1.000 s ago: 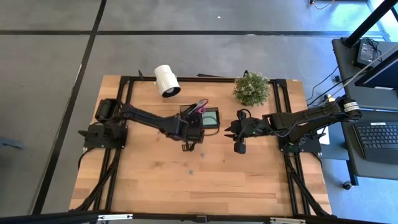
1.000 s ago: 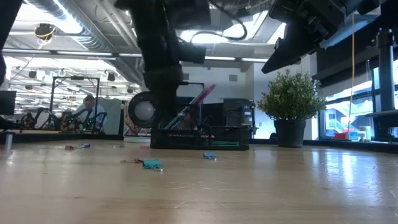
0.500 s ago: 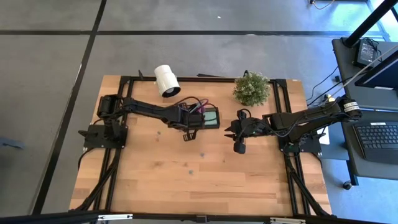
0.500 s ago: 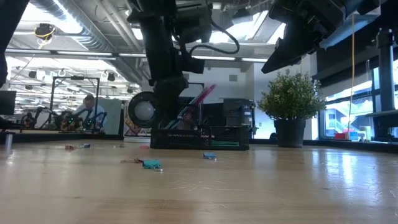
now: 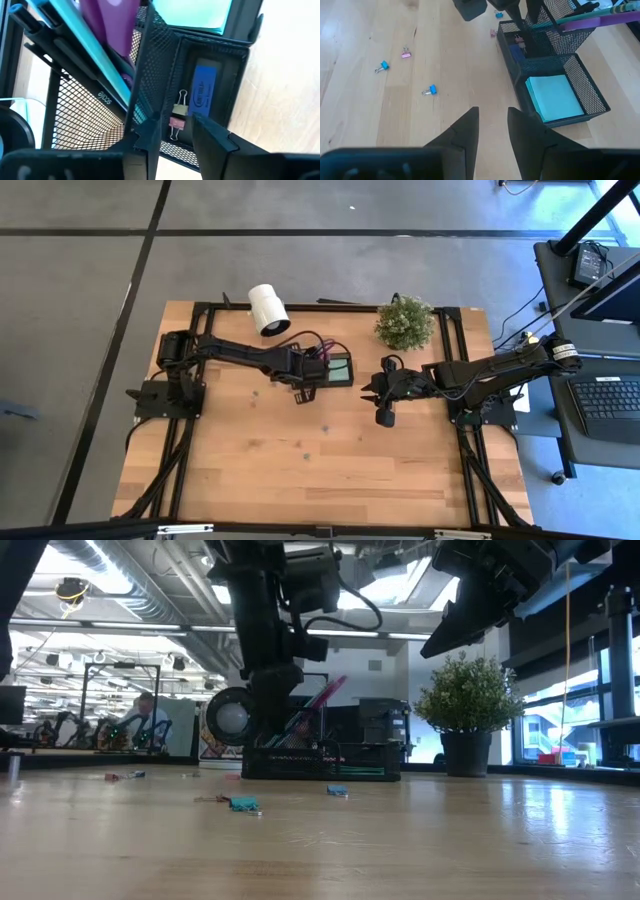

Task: Pick and place office supplies into organizer
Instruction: Put the blue binder clip into the black desk organizer

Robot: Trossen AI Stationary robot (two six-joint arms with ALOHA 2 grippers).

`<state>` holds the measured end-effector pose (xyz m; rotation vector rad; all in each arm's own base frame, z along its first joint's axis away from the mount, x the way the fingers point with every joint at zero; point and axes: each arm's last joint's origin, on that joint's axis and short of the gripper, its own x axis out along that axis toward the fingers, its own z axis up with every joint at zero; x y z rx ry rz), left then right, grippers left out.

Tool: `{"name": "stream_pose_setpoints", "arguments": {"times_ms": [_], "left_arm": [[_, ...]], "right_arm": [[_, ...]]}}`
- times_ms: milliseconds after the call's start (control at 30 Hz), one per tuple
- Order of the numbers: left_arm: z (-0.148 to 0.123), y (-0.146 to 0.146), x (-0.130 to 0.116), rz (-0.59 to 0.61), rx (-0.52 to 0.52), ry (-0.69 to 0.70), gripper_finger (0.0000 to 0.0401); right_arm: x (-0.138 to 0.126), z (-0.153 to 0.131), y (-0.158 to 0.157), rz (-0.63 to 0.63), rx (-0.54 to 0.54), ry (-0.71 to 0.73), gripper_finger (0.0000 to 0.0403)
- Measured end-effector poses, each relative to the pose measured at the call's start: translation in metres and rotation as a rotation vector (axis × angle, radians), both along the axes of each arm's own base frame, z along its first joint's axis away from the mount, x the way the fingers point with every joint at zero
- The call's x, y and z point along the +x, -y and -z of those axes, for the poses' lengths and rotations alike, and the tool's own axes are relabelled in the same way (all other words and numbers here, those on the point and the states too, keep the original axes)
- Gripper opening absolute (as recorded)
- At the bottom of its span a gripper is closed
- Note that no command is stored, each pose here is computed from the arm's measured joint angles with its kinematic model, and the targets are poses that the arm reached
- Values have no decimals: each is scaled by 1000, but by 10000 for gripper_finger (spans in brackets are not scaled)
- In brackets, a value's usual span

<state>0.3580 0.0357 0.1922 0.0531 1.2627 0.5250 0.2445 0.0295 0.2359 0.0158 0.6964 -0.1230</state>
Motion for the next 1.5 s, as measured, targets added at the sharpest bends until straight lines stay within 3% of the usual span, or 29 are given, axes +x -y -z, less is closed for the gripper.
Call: {"name": "stream_pose_setpoints", "arguments": {"times_ms": [267,500,600,900,1133,1233,1500], "left_arm": [[0,5,-4,-4,-89,-23,116],[-8,17,-27,-231,-169,-116,116],[-11,21,-34,-259,-171,-161,117],[-12,24,-53,-156,-193,-144,117],[-15,24,-89,-49,-176,153,117],[-5,22,-104,-29,-187,218,120],[34,17,-133,44,-219,124,153]], "right_arm": [[0,0,0,0,0,-1,107],[0,0,0,0,-1,-5,107],[0,0,0,-1,-2,-5,107],[0,0,1,2,-4,-5,107],[0,0,3,6,-5,-3,107],[1,0,6,23,-3,-3,107],[1,0,16,66,0,-2,107]]}}
